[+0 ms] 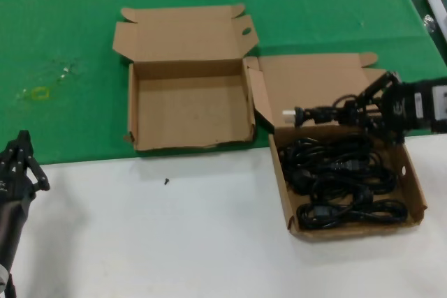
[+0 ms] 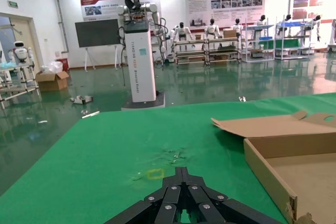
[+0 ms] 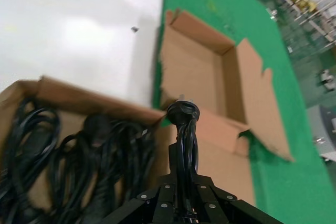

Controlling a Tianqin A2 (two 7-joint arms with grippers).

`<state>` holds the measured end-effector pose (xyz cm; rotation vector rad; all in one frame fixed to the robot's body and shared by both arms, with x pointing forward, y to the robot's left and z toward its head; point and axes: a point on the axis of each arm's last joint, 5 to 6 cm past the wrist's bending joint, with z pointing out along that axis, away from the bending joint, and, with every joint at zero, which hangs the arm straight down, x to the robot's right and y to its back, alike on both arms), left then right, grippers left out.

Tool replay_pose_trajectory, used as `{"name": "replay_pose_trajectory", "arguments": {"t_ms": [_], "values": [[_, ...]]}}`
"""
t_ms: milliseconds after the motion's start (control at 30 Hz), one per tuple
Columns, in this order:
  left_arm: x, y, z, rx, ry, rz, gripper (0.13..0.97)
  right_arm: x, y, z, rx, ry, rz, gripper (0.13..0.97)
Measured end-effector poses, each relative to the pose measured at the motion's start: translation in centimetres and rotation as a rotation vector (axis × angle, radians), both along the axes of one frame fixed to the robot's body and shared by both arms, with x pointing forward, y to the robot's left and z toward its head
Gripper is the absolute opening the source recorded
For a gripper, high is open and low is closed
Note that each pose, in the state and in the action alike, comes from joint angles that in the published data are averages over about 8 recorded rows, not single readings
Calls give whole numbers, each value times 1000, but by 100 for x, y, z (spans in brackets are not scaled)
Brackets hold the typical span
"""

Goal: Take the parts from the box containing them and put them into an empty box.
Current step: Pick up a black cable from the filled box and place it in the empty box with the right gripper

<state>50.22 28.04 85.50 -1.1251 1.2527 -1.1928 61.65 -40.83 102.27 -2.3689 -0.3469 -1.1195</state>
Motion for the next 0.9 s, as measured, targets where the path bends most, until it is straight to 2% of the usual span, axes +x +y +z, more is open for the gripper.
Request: {"name": "replay_pose_trajectory", "arguments": {"t_ms": [267, 600, 900], "values": [[0, 0, 0, 0, 0, 0, 143, 107, 273, 145, 34, -55, 32, 180], [0, 0, 0, 0, 0, 0, 143, 415, 1008, 112, 108, -127, 113, 179], [0, 0, 0, 0, 0, 0, 143, 701, 1611, -2, 136, -156, 156, 179]]}}
